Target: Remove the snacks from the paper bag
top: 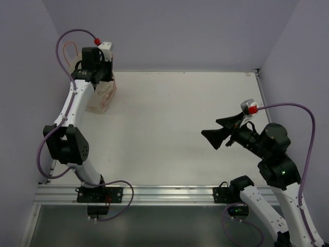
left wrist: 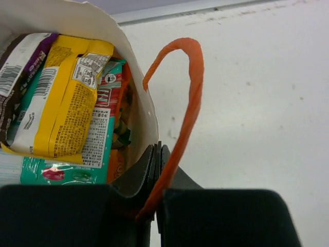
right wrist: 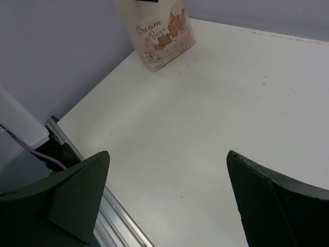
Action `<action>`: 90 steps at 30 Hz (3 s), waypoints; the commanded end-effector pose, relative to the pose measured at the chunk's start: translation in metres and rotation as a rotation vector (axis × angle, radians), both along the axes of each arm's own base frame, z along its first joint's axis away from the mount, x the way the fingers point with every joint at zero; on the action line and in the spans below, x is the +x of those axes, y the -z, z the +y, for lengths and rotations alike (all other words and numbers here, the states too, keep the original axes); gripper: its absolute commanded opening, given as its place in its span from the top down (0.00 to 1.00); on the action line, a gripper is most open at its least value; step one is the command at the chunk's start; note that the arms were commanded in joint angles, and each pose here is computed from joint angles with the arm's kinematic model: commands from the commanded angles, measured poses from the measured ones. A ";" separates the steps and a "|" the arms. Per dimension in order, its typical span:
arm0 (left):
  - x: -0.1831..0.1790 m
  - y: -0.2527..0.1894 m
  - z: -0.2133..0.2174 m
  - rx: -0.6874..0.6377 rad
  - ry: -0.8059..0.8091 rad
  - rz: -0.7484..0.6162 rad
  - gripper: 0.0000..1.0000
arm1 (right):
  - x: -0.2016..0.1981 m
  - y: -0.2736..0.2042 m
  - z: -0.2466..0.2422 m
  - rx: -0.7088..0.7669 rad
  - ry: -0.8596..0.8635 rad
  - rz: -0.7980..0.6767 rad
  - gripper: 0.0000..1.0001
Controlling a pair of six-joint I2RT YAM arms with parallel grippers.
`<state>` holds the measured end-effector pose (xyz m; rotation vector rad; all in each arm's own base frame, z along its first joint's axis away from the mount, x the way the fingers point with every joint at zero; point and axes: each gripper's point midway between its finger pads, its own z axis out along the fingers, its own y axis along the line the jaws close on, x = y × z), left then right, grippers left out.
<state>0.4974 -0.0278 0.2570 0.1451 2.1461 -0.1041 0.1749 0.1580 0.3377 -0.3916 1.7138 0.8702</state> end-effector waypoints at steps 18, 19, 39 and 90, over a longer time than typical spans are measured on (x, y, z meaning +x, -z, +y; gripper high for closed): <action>-0.157 -0.030 -0.209 -0.175 0.368 0.044 0.90 | -0.013 -0.021 -0.027 0.000 0.123 -0.160 0.01; -0.157 -0.030 -0.208 -0.174 0.361 0.044 0.80 | -0.013 -0.021 -0.028 -0.001 0.124 -0.161 0.01; -0.209 -0.175 -0.171 -0.353 0.322 -0.254 0.01 | -0.013 -0.017 -0.029 -0.014 0.125 -0.169 0.01; -0.116 0.001 -0.065 -0.043 -0.027 0.006 0.89 | -0.014 -0.013 -0.019 -0.027 0.061 -0.173 0.01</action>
